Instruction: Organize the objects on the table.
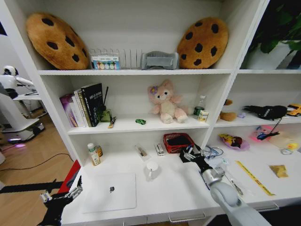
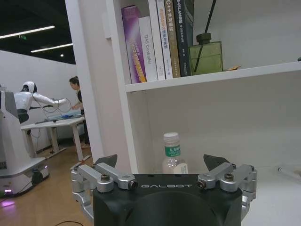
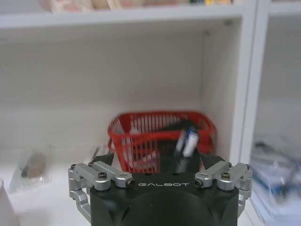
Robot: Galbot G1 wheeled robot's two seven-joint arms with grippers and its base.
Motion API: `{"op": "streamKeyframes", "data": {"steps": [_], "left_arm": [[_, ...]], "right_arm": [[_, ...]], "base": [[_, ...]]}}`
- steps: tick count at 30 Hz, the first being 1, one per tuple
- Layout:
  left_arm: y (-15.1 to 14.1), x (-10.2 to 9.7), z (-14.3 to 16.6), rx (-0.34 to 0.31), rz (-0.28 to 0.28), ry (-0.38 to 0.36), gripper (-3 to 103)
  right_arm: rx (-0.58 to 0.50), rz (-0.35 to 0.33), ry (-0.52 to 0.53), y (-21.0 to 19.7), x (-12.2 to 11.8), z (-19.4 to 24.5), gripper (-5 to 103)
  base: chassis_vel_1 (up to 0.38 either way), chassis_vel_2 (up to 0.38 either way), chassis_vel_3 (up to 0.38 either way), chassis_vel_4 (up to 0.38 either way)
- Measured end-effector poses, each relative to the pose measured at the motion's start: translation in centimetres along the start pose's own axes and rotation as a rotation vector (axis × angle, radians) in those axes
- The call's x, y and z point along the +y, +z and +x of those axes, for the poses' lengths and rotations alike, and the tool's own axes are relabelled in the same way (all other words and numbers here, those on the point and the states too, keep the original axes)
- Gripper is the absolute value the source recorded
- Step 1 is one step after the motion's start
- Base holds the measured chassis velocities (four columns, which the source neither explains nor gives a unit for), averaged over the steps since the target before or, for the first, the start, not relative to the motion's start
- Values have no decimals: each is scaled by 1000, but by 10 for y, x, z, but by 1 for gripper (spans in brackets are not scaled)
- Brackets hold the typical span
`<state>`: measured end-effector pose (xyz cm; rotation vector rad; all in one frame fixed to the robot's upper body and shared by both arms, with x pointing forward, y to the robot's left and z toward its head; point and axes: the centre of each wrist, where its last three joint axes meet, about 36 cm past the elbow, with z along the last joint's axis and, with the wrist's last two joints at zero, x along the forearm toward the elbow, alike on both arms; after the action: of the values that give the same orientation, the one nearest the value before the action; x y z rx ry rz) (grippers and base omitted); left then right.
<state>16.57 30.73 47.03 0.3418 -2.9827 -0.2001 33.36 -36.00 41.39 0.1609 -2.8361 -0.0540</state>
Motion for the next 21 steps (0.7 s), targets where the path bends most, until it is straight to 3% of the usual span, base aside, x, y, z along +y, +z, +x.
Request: {"op": "streamKeyframes", "data": {"steps": [1, 5, 8, 21], "left_arm": [[0, 0, 0, 0, 0, 0, 100], [0, 0, 0, 0, 0, 0, 100], [0, 0, 0, 0, 0, 0, 100], [0, 0, 0, 0, 0, 0, 100]], "right_arm": [[0, 0, 0, 0, 0, 0, 100], [170, -100, 69, 2, -25, 4, 100], [217, -138, 79, 8, -35, 3, 100], [287, -159, 107, 40, -67, -14, 100]], "base": [[0, 0, 0, 0], [0, 0, 0, 0], [0, 0, 0, 0], [0, 0, 0, 0]]}}
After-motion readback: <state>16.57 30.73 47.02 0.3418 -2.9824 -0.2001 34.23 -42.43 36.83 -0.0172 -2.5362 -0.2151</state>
